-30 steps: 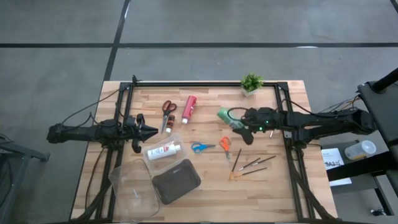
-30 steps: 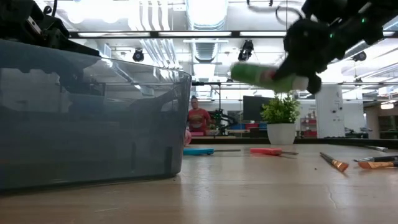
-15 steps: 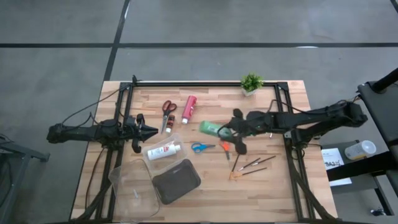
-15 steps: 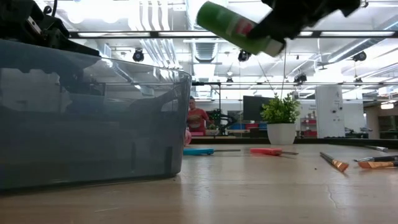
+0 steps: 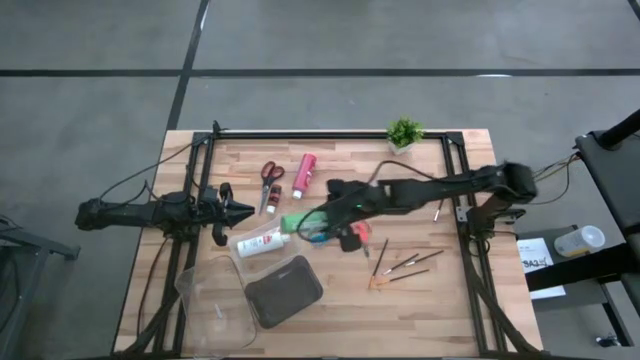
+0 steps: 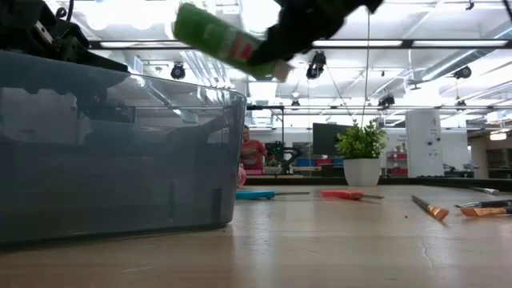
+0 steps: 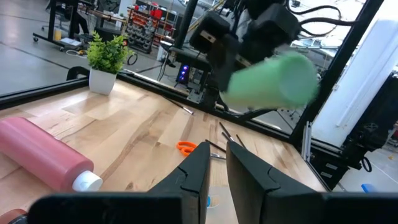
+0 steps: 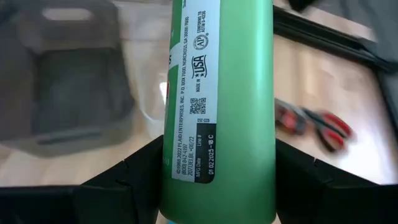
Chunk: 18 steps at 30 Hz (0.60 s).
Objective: Pick & Place Paint Supplies
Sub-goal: Put the green paint bottle into the top transparent bin
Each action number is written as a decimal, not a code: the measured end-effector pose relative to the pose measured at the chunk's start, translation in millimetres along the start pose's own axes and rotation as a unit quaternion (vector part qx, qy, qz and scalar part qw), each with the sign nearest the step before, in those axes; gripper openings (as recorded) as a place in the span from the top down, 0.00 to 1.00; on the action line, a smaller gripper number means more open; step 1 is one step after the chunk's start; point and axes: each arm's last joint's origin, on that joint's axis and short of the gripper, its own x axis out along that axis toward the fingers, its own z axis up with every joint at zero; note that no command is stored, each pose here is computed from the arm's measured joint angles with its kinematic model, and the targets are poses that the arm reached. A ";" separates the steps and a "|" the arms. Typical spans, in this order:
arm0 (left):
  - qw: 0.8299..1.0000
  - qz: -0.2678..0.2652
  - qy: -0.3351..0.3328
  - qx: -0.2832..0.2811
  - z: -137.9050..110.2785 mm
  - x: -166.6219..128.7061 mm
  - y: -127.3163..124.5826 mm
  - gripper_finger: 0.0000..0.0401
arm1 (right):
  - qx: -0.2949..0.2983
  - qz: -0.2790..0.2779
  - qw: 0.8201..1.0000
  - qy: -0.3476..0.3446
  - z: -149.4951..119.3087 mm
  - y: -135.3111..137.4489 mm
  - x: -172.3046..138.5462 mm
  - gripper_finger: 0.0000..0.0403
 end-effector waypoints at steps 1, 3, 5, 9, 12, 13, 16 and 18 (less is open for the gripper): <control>1.000 0.000 0.000 0.000 0.0 0.0 0.0 0.85 | -0.006 0.009 1.000 -0.001 3.5 -0.7 7.1 0.43; 1.000 0.000 0.000 0.000 -0.1 0.0 0.0 0.85 | -0.016 0.013 1.000 0.001 10.7 -2.5 19.7 0.43; 1.000 0.000 0.000 0.000 -0.1 0.0 0.0 0.85 | -0.026 0.016 1.000 0.006 15.4 -4.4 32.1 0.43; 1.000 0.000 0.000 0.000 0.0 0.0 0.0 0.85 | -0.045 0.016 0.999 0.014 20.6 -8.2 53.7 0.43; 1.000 0.000 0.000 0.000 -0.1 0.0 0.0 0.85 | -0.049 0.020 0.998 0.015 24.0 -9.5 66.7 0.43; 1.000 0.000 0.000 0.000 -0.1 0.0 0.0 0.85 | -0.051 0.026 0.998 0.014 24.6 -9.4 70.7 0.43; 1.000 0.000 0.000 0.000 -0.1 0.0 0.0 0.85 | -0.053 0.049 0.997 0.007 26.6 -8.9 83.0 0.43; 1.000 0.000 0.000 0.000 0.0 0.0 0.0 0.85 | -0.053 0.054 0.997 0.010 25.7 -9.0 92.4 0.43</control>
